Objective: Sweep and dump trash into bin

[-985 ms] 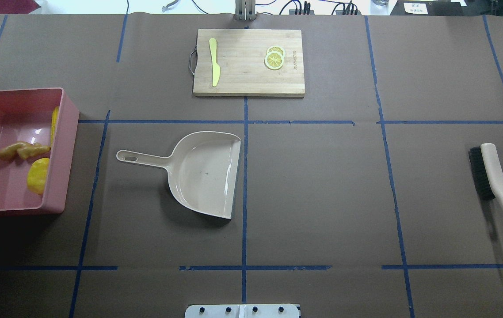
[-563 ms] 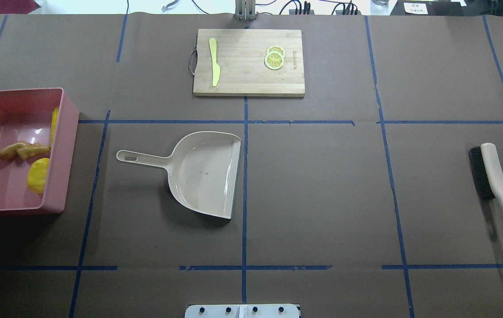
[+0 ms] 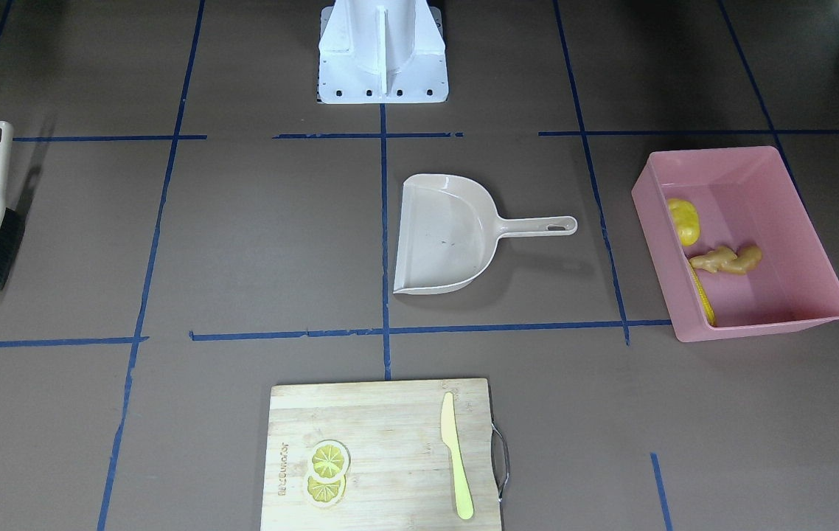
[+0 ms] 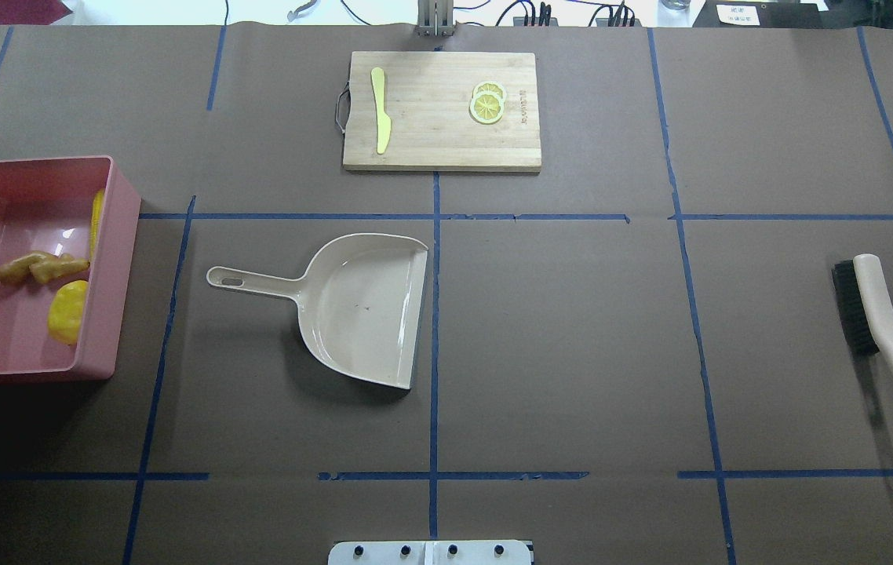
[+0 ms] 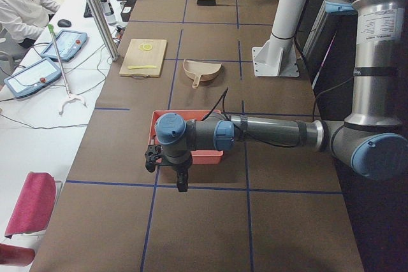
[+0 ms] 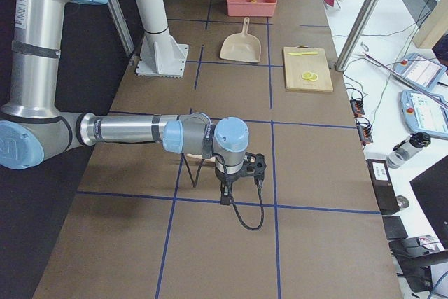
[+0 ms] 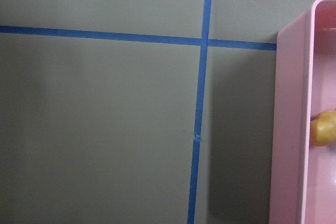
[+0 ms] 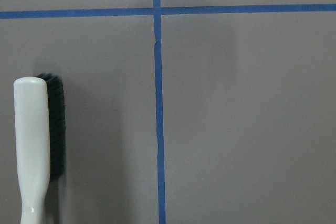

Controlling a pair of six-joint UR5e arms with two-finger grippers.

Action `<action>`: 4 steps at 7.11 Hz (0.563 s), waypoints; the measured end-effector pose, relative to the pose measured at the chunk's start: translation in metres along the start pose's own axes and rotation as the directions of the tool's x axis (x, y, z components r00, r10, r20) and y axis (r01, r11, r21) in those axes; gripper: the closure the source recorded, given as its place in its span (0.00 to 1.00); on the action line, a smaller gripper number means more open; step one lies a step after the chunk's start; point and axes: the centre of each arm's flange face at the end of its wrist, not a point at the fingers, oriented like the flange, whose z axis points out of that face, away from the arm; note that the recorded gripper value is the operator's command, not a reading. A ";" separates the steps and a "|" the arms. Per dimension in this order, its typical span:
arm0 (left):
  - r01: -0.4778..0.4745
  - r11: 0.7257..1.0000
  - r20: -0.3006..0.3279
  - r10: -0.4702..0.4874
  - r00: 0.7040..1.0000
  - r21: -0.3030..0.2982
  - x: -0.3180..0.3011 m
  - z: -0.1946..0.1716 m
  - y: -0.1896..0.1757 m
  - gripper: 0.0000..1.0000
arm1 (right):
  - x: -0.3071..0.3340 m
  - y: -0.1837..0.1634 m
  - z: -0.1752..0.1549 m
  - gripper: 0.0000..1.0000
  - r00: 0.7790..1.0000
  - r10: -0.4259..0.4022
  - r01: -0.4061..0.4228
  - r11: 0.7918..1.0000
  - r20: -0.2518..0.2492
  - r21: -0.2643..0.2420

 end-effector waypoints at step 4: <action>-0.006 1.000 -0.002 0.006 1.000 -0.003 0.003 0.001 0.000 0.00 | 0.001 0.000 0.001 0.00 1.000 0.000 0.000 1.000 0.000 -0.002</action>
